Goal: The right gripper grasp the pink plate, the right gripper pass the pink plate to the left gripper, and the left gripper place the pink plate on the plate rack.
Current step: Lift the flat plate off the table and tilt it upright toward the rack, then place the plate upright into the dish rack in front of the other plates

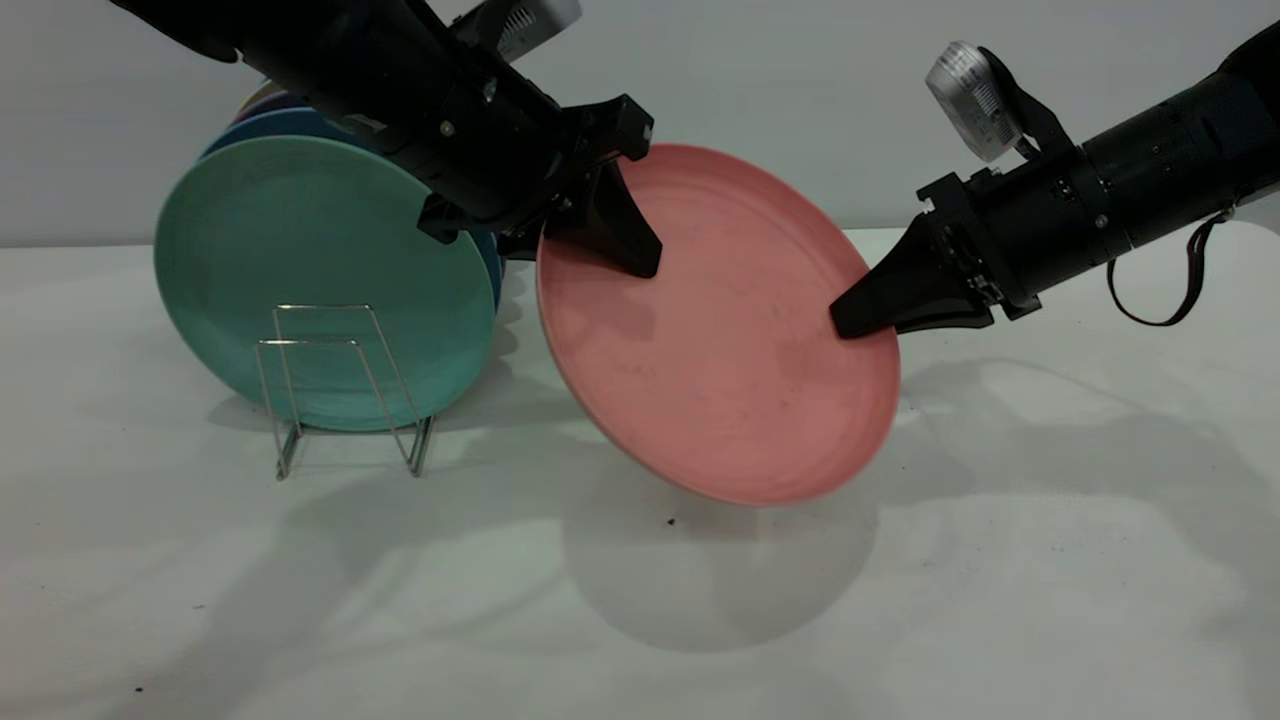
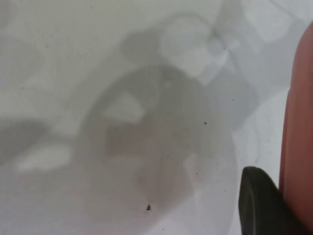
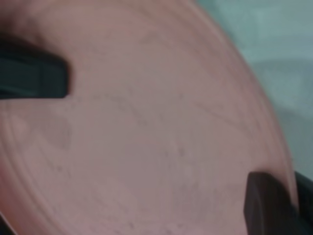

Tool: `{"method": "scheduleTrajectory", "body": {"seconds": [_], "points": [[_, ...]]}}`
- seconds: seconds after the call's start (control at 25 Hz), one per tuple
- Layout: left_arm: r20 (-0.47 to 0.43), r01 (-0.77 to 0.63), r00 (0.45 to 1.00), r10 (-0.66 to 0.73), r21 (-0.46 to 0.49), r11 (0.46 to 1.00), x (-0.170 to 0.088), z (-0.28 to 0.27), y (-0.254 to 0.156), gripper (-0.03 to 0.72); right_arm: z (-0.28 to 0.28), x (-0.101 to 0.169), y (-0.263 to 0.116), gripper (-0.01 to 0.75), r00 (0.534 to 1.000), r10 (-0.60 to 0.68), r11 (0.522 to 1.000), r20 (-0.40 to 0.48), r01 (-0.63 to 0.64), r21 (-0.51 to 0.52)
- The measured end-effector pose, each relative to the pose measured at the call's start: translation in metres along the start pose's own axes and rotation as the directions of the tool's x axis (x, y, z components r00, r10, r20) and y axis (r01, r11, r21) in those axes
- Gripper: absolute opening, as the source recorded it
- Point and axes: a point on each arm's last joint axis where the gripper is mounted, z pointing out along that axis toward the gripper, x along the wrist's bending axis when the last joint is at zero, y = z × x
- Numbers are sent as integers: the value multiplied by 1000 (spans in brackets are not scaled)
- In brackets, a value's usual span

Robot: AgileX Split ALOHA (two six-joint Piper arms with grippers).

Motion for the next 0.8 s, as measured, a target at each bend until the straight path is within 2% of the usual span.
{"method": "scheduleTrajectory", "body": {"seconds": [0.12,0.28,0.44,0.52,0.64,0.8], "points": [[3,-10,1000,10,-2,1000,-1,0,1,120,-1,1,1,101,1000,-3,1000,0,3,-4],[-6,-102,995,101,-5,995,-3,-5,3,120,-17,15,14,288,999,-46,998,12,46,-39],[-44,-268,962,269,22,963,-5,-16,5,120,-59,47,40,489,991,-126,983,41,130,-130],[-56,-337,939,340,51,940,-6,-22,5,120,-91,67,52,553,985,-164,967,59,173,-188],[-80,-449,886,456,92,889,-6,-44,8,120,-140,102,61,578,973,-222,942,68,232,-241],[-128,-585,791,598,126,801,4,-91,17,120,-197,157,57,529,942,-319,908,104,335,-251]]}}
